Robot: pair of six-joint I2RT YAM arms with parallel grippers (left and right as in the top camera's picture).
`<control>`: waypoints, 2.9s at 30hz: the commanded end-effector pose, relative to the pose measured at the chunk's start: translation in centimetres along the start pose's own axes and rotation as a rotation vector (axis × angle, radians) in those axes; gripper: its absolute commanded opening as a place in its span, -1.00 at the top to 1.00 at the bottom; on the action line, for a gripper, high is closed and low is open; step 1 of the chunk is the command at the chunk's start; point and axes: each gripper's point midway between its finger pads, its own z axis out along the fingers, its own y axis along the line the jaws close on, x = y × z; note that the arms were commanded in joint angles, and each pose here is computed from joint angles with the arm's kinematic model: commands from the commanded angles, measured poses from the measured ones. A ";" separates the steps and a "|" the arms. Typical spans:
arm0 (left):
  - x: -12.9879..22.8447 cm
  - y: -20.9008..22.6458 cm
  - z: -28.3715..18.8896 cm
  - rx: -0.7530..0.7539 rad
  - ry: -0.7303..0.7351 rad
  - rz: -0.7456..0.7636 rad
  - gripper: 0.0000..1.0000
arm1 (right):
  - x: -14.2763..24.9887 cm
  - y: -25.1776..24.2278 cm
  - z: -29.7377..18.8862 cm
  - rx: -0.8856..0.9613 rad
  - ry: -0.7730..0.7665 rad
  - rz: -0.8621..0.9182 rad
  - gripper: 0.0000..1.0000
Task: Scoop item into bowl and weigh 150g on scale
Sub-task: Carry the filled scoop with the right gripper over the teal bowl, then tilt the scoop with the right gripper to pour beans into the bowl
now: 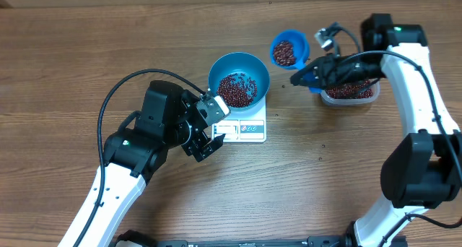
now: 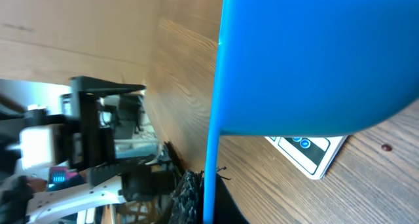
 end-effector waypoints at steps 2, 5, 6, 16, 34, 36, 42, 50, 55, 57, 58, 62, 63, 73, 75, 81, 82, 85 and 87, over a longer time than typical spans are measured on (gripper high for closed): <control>-0.9 0.4 -0.5 -0.008 -0.023 -0.013 -0.99 | -0.4 1.1 1.1 0.093 0.022 0.008 0.93; -0.9 0.4 -0.5 -0.008 -0.023 -0.013 -0.99 | -0.4 1.2 2.4 0.132 0.045 0.003 0.93; -0.9 0.4 -0.5 -0.008 -0.023 -0.013 -0.99 | -0.3 1.3 2.8 0.134 0.053 -0.005 0.93; -0.9 0.4 -0.5 -0.008 -0.023 -0.013 -0.99 | 0.2 1.0 5.4 0.256 0.105 -0.009 0.93; -0.9 0.4 -0.5 -0.008 -0.023 -0.013 -0.99 | 0.6 -0.6 8.9 0.593 0.135 -0.068 0.93; -0.9 0.4 -0.5 -0.008 -0.023 -0.013 -0.99 | 0.7 -0.7 9.1 0.626 0.140 -0.085 0.93; -0.9 0.4 -0.5 -0.008 -0.023 -0.013 -0.99 | 0.7 -1.0 9.4 0.702 0.144 -0.131 0.93; -0.9 0.4 -0.5 -0.008 -0.023 -0.013 -0.99 | 0.8 -1.2 9.7 0.798 0.148 -0.184 0.92; -0.9 0.4 -0.5 -0.008 -0.023 -0.013 -0.99 | 0.8 -1.3 9.7 0.856 0.148 -0.215 0.93; -0.9 0.4 -0.5 -0.008 -0.023 -0.013 -0.99 | 0.8 -1.3 9.7 0.868 0.148 -0.222 0.93; -0.9 0.4 -0.5 -0.008 -0.023 -0.013 -0.99 | 0.8 -1.3 9.7 0.875 0.149 -0.226 0.93; -0.9 0.4 -0.5 -0.008 -0.023 -0.013 -0.99 | 0.7 -1.6 9.4 0.918 0.145 -0.240 0.92; -0.9 0.4 -0.5 -0.008 -0.023 -0.013 -0.99 | 0.6 -1.7 9.3 0.930 0.143 -0.244 0.93; -0.9 0.4 -0.5 -0.008 -0.023 -0.013 -0.99 | 0.5 -1.8 9.1 0.993 0.138 -0.273 0.93; -0.9 0.4 -0.5 -0.008 -0.023 -0.013 -0.99 | 0.5 -1.8 9.1 0.993 0.139 -0.274 0.93; -0.9 0.4 -0.5 -0.008 -0.023 -0.013 -0.99 | 0.5 -1.8 9.0 1.001 0.138 -0.276 0.92; -0.9 0.4 -0.5 -0.008 -0.023 -0.013 -0.99 | 0.4 -1.9 8.9 1.010 0.136 -0.278 0.93; -0.9 0.4 -0.5 -0.008 -0.023 -0.013 -0.99 | 0.4 -1.9 8.8 1.031 0.134 -0.288 0.92; -0.9 0.4 -0.5 -0.008 -0.023 -0.013 -0.99 | 0.4 -1.8 8.9 1.034 0.136 -0.294 0.92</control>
